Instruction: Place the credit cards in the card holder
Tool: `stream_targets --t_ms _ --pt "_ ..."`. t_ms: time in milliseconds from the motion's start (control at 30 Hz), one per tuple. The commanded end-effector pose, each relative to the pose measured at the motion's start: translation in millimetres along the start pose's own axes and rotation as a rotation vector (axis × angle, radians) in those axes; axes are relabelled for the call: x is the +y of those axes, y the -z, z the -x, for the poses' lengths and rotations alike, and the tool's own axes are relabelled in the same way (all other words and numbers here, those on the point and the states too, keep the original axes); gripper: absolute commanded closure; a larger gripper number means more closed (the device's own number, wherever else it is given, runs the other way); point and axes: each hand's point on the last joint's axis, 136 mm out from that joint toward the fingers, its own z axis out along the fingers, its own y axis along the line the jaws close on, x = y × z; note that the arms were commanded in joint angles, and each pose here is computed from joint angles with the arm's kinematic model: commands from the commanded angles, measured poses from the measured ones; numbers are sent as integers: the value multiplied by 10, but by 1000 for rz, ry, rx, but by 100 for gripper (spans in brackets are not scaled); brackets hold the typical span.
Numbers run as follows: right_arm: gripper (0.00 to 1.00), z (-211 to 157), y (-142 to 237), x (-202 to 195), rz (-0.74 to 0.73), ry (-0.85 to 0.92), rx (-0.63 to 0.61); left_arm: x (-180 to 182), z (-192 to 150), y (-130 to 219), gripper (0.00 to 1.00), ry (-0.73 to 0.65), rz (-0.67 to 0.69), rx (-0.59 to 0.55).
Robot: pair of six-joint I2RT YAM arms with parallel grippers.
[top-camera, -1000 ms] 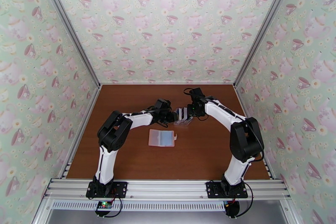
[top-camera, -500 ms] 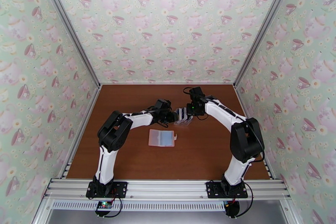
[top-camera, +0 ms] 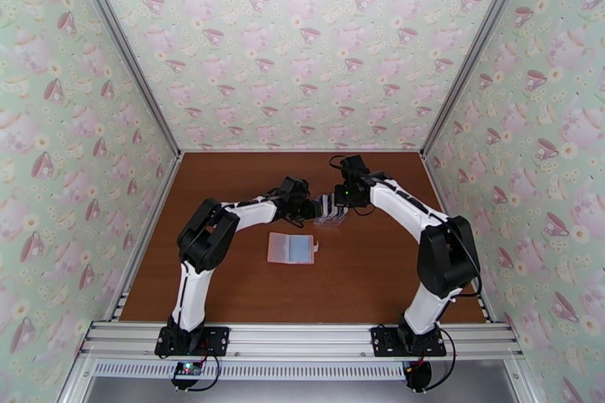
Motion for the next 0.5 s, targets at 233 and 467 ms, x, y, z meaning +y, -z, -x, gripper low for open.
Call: stream_targets --t_ms 233,467 --pt "96 197 370 15 -12 -29 -101 -276 159 150 58 -76 -5 -26" --pt "100 212 479 -11 -19 -40 -126 -347 222 308 58 -107 10 -53"
